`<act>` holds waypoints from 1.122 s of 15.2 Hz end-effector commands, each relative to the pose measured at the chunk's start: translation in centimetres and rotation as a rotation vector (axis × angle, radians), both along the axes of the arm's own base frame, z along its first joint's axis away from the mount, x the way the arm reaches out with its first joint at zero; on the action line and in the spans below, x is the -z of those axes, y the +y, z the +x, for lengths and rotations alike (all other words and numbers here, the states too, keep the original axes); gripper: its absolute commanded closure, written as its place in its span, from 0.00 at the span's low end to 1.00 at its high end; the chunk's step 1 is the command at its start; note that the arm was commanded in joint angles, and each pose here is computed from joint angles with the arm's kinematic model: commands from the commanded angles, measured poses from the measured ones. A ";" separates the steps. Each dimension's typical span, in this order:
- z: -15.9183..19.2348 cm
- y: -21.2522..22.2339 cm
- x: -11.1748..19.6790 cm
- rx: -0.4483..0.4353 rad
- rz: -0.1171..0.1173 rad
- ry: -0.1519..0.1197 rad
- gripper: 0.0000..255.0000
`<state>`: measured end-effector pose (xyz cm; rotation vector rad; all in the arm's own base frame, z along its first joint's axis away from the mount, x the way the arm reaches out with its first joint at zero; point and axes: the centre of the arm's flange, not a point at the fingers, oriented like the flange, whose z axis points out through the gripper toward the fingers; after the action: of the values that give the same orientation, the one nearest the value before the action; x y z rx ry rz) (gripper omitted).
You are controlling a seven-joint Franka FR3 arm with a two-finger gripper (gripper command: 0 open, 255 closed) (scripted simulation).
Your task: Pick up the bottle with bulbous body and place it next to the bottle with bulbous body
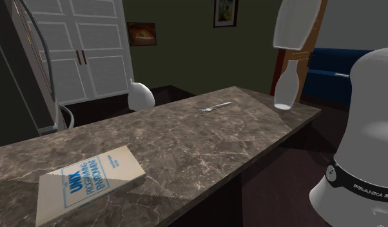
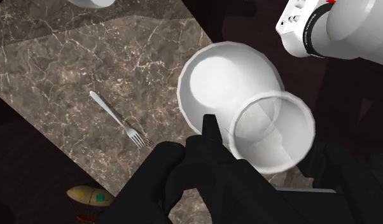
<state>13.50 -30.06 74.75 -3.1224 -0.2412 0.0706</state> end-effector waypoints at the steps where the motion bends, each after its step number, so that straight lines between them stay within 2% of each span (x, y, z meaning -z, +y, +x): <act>1: -2.1 -2.3 -0.1 -0.001 0.000 0.001 1.00; 10: -10.3 -11.4 -0.2 -0.001 0.000 0.001 1.00; 17: -10.3 -11.4 3.5 -0.001 0.000 0.001 1.00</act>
<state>3.23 -41.57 71.82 -3.1220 -0.2426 0.0721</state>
